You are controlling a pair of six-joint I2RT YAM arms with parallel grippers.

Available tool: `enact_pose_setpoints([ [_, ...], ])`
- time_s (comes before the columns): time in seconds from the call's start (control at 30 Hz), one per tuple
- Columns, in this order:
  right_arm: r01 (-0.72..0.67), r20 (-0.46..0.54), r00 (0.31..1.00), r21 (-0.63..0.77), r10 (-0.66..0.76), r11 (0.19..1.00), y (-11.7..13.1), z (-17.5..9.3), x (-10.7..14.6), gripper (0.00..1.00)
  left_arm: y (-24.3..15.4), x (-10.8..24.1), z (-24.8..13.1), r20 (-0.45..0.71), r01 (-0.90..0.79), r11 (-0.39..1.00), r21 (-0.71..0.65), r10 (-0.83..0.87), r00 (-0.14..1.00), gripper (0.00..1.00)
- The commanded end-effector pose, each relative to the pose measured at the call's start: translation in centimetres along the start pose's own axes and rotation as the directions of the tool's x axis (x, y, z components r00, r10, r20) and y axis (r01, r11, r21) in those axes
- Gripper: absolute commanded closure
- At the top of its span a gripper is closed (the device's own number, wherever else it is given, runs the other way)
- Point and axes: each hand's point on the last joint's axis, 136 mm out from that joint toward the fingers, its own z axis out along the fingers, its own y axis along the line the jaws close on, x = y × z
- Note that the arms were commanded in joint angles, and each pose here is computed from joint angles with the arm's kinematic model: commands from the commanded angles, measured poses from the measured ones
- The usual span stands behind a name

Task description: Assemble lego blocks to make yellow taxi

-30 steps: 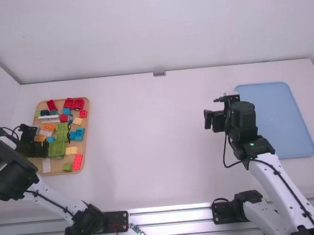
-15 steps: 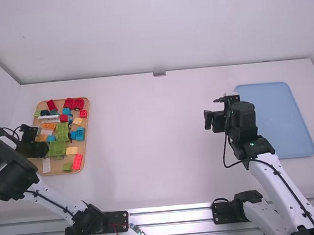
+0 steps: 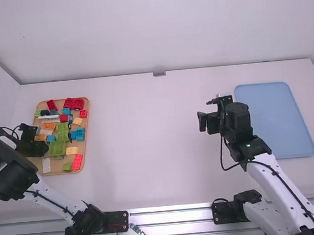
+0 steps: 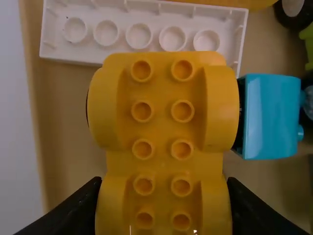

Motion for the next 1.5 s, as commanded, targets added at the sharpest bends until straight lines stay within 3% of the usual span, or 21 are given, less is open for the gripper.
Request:
enact_pose_setpoints([
  [0.0, 0.006, 0.028, 1.000, 0.002, -0.006, 1.000, 0.0, -0.2, -1.2, 0.01, 0.0, -0.2, 0.3, 0.004, -0.001, 1.000, 0.013, 0.001, 1.000, 0.53],
  [0.17, 0.008, 0.027, 1.000, 0.002, -0.008, 1.000, 0.0, -0.2, -1.2, 0.01, 0.1, -0.6, -0.3, -0.010, 0.002, 1.000, 0.026, -0.002, 1.000, 0.56],
  [0.2, 0.022, 0.025, 0.999, 0.004, -0.022, 1.000, 0.0, -0.2, -1.1, 0.01, 0.2, -0.9, -0.9, -0.018, 0.007, 0.999, 0.038, -0.007, 1.000, 0.62],
  [0.43, 0.034, 0.024, 0.999, 0.002, -0.034, 0.999, 0.1, -0.2, -1.1, 0.01, 0.5, -4.0, -5.2, -0.038, 0.006, 0.996, 0.089, -0.002, 0.999, 0.67],
  [0.6, 0.059, 0.019, 0.998, 0.000, -0.059, 0.998, 0.1, -0.2, -1.0, 0.01, -0.4, -6.5, -7.5, -0.044, -0.027, 0.992, 0.120, 0.033, 0.998, 0.64],
  [1.07, 0.059, 0.020, 0.998, -0.001, -0.059, 0.998, 0.1, -0.2, -1.0, 0.01, -13.9, -17.3, -5.8, 0.036, -0.423, 0.887, 0.186, 0.424, 0.905, 0.63],
  [1.2, 0.059, 0.015, 0.998, -0.001, -0.059, 0.998, 0.1, -0.2, -0.9, 0.01, -18.7, -18.9, -5.4, 0.020, -0.532, 0.826, 0.185, 0.538, 0.843, 0.62],
  [1.3, 0.059, 0.018, 0.998, 0.000, -0.059, 0.998, 0.1, -0.2, -0.9, 0.01, -24.2, -20.4, -5.6, 0.102, -0.642, 0.730, 0.233, 0.638, 0.763, 0.63],
  [1.47, 0.075, 0.020, 0.997, 0.004, -0.075, 0.997, 0.0, -0.2, -1.0, 0.01, -29.1, -20.7, -6.4, 0.146, -0.729, 0.630, 0.269, 0.721, 0.677, 0.68],
])
